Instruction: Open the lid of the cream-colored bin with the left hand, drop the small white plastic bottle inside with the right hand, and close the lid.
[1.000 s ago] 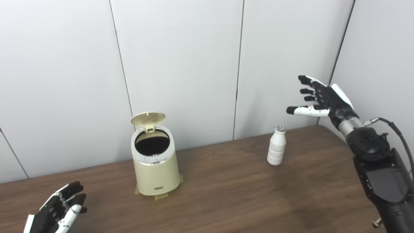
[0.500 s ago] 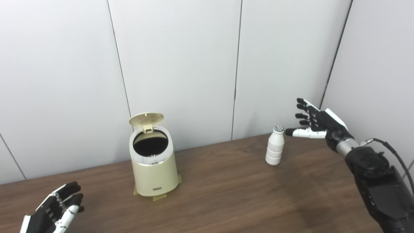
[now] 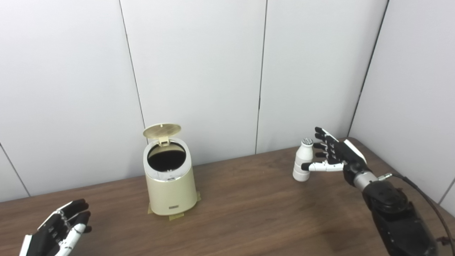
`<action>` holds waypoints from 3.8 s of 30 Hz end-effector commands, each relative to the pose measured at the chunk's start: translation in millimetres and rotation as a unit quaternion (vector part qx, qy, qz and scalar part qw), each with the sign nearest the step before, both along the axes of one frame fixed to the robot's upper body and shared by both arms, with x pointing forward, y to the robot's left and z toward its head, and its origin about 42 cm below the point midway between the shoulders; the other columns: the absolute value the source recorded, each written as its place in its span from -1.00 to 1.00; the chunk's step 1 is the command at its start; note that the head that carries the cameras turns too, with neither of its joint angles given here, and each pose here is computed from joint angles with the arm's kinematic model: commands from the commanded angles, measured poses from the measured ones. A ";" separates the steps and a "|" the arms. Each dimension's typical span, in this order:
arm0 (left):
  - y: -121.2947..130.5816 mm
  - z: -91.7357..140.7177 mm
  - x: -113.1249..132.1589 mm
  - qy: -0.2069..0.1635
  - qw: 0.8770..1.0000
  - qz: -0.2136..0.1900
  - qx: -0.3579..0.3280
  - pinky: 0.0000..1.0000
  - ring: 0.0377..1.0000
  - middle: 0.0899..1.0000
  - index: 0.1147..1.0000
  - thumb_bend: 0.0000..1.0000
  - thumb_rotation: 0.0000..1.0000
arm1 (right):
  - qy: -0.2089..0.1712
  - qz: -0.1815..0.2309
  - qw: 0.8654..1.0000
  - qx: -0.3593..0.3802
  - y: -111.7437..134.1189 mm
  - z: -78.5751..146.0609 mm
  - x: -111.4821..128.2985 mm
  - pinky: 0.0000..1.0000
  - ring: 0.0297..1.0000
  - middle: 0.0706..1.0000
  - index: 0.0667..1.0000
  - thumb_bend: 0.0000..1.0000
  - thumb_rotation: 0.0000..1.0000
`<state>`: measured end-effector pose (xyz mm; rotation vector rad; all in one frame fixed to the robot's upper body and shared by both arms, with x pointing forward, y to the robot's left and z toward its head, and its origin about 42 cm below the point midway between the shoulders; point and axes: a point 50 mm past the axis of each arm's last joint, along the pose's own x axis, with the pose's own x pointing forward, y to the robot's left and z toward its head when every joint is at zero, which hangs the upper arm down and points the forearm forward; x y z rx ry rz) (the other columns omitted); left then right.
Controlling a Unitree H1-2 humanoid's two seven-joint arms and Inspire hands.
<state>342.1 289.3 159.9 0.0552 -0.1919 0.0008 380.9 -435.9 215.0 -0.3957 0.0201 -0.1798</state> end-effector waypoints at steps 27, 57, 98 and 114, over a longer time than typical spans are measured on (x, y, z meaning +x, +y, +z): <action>-3.2 25.8 5.4 -0.036 0.999 -0.008 0.008 0.25 0.51 0.52 0.45 -0.04 -0.47 | -0.105 -0.070 0.992 0.009 8.1 -3.9 26.5 0.47 0.52 0.57 0.56 0.57 -0.95; -3.0 25.9 4.7 -0.032 0.999 -0.006 0.006 0.24 0.50 0.51 0.46 -0.07 -0.54 | -0.069 -0.076 0.994 -0.037 19.4 -9.0 41.0 0.22 0.36 0.50 0.53 0.56 -0.99; -14.1 5.8 9.2 -0.025 0.999 -0.016 0.029 0.14 0.41 0.47 0.43 0.00 -0.55 | -0.199 0.076 0.959 -0.187 159.9 128.5 62.0 -0.31 -0.25 -0.11 0.00 0.03 -1.00; -41.8 -10.2 13.1 -0.021 0.999 -0.018 0.034 0.16 0.39 0.44 0.36 0.30 -0.37 | -0.193 0.170 0.948 -0.187 222.5 155.5 81.2 -0.38 -0.26 -0.08 -0.02 0.03 -1.00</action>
